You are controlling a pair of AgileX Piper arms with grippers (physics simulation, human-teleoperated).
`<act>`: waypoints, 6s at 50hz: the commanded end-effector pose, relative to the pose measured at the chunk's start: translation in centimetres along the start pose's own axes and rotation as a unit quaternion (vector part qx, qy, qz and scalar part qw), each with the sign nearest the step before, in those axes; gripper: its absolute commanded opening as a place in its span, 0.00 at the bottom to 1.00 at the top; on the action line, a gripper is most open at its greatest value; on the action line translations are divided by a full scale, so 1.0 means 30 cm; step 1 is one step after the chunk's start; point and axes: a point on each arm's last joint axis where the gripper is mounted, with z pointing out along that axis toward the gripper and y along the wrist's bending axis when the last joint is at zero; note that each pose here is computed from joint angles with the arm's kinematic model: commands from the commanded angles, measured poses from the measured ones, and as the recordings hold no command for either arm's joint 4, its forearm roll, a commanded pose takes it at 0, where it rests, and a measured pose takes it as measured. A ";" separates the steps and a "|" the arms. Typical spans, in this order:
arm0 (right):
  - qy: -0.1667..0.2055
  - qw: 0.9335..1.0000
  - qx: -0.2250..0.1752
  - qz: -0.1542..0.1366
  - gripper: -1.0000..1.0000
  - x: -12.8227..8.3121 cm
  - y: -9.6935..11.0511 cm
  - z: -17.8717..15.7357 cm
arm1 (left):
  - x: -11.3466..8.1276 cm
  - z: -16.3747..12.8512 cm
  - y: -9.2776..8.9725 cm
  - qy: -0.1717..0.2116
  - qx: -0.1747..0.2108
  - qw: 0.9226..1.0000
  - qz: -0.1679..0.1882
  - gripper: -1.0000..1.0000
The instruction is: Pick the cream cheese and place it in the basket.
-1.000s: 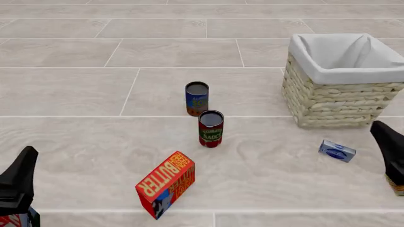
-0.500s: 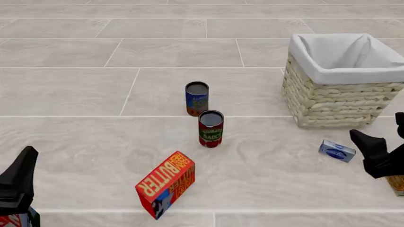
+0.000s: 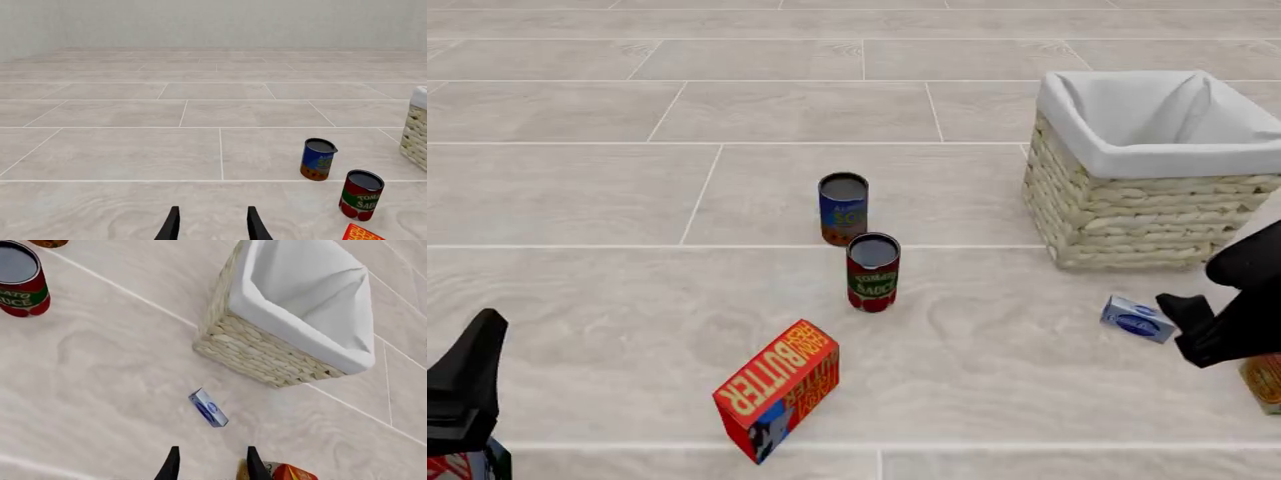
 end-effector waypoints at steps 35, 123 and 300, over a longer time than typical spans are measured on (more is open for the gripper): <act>0.107 0.991 -0.048 -0.062 1.00 0.046 -0.043 0.340 | 0.000 0.000 0.000 0.000 0.000 1.000 0.000 1.00; 0.156 0.980 -0.075 -0.101 0.00 0.183 -0.029 0.581 | 0.000 0.000 0.000 0.000 0.000 1.000 0.000 1.00; -0.145 0.946 0.074 0.282 0.00 -0.524 -0.422 0.238 | 0.000 0.000 0.000 0.000 0.000 1.000 0.000 1.00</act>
